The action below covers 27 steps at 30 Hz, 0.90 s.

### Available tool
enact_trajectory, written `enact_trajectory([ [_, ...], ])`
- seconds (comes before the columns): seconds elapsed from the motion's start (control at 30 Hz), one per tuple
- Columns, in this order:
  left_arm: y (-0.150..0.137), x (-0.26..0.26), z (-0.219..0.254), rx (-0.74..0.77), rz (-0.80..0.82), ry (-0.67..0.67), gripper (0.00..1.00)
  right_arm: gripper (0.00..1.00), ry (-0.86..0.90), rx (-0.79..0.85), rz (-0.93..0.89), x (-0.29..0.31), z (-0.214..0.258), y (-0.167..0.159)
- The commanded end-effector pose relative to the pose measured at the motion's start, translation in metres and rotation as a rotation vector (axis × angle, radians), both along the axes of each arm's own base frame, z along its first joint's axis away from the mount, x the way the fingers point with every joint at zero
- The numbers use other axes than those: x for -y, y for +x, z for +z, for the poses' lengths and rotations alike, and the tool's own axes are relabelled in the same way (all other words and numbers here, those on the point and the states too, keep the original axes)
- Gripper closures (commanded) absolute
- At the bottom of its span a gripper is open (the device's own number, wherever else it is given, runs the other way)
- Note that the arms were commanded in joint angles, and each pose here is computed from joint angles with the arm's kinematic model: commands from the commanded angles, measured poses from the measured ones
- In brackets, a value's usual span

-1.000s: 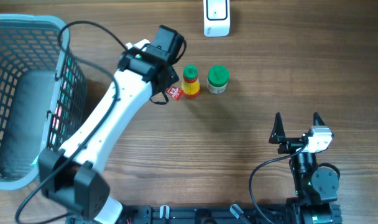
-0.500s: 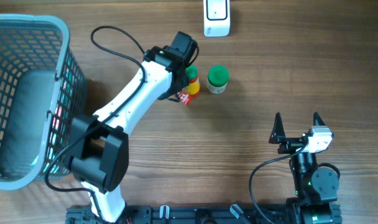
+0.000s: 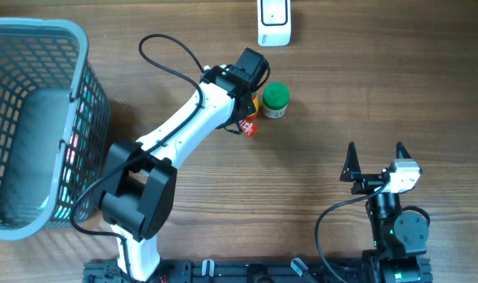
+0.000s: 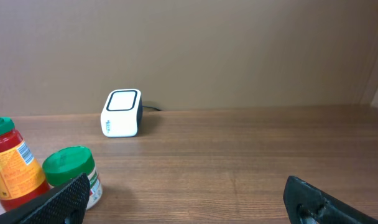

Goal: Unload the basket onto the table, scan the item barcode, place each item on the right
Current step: 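Carry the red stick with the left gripper to the scanner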

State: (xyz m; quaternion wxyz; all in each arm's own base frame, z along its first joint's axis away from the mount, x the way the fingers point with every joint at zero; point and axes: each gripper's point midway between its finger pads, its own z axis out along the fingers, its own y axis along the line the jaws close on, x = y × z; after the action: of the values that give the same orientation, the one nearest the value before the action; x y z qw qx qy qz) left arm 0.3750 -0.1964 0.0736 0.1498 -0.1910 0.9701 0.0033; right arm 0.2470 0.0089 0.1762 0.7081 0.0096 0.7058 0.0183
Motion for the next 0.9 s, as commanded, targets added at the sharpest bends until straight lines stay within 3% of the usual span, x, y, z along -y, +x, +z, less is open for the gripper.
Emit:
enact_trajectory([
  [0.0,-0.004,-0.002,-0.009,-0.030,-0.013,0.021,0.96,0.00,-0.010,0.007,0.016,-0.003,0.001,0.000],
  [0.17,-0.011,-0.007,-0.011,-0.060,-0.014,0.041,0.92,0.00,-0.010,0.007,0.017,-0.003,0.001,0.000],
  [0.43,-0.024,-0.016,-0.016,-0.112,-0.011,0.073,0.96,0.00,-0.011,0.007,0.016,-0.003,0.001,0.000],
  [0.77,-0.034,-0.022,-0.055,-0.102,0.066,0.052,0.96,0.00,-0.011,0.007,0.017,-0.003,0.001,0.000],
  [0.87,-0.029,-0.019,-0.054,-0.085,0.066,0.040,0.81,0.00,-0.011,0.007,0.017,-0.003,0.001,0.000],
])
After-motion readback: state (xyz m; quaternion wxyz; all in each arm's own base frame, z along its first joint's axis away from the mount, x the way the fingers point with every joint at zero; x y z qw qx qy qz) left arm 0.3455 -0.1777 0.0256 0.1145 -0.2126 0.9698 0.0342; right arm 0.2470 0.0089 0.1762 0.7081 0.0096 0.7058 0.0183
